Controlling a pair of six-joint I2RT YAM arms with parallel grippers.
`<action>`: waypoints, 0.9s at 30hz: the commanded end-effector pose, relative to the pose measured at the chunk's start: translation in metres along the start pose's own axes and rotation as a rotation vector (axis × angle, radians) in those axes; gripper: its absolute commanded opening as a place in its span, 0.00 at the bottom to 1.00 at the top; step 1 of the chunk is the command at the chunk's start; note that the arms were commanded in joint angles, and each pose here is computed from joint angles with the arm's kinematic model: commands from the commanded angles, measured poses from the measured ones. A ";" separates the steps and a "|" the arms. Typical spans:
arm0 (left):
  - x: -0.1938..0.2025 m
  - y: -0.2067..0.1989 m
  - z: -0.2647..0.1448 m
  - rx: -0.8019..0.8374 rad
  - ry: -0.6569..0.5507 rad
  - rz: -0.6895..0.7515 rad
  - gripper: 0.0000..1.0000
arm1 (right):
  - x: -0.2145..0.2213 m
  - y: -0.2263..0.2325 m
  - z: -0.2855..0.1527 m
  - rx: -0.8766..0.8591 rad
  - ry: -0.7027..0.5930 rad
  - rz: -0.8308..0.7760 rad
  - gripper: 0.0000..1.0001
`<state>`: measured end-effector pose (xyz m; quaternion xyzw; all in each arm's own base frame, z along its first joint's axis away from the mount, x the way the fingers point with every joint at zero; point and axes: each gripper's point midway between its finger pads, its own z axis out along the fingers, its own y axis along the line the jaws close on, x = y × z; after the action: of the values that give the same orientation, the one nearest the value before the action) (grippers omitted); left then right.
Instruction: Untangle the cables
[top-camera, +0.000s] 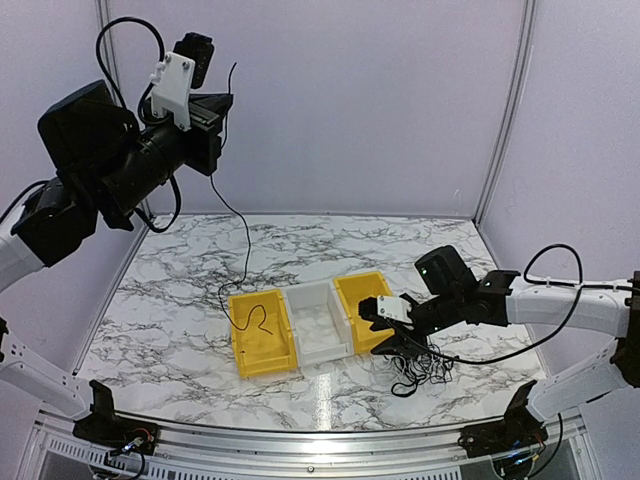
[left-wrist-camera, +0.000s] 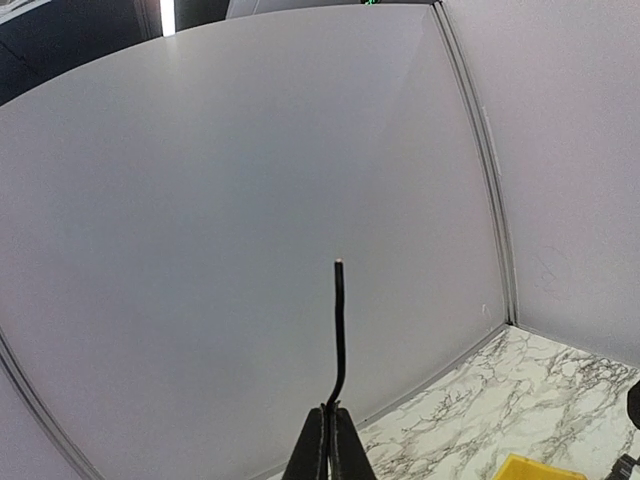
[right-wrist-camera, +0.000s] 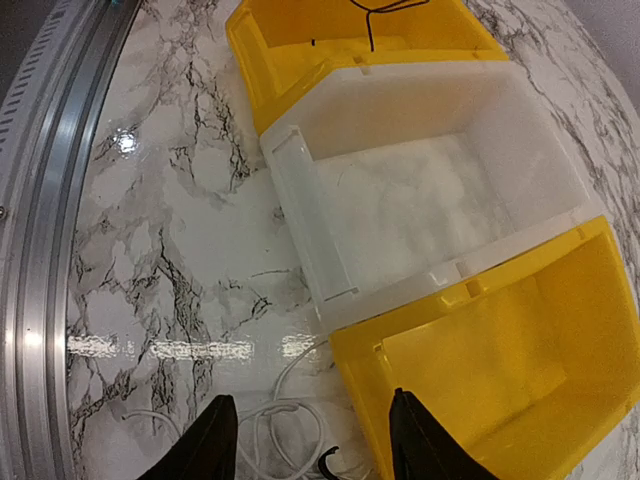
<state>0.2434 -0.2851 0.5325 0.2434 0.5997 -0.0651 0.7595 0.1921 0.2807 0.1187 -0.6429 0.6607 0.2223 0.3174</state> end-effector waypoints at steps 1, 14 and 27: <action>0.004 0.013 0.000 -0.023 -0.008 -0.049 0.00 | -0.004 -0.007 -0.005 0.037 -0.022 0.002 0.51; 0.087 -0.029 0.018 0.057 0.105 -0.110 0.00 | 0.000 -0.009 -0.004 0.048 -0.012 0.000 0.51; 0.201 -0.050 -0.006 0.054 0.301 -0.151 0.00 | -0.001 -0.010 -0.007 0.059 -0.017 -0.002 0.51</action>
<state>0.2751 -0.3046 0.3437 0.2596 0.7059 -0.0911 0.6527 0.1948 0.2768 0.1155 -0.6395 0.6646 0.2138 0.3220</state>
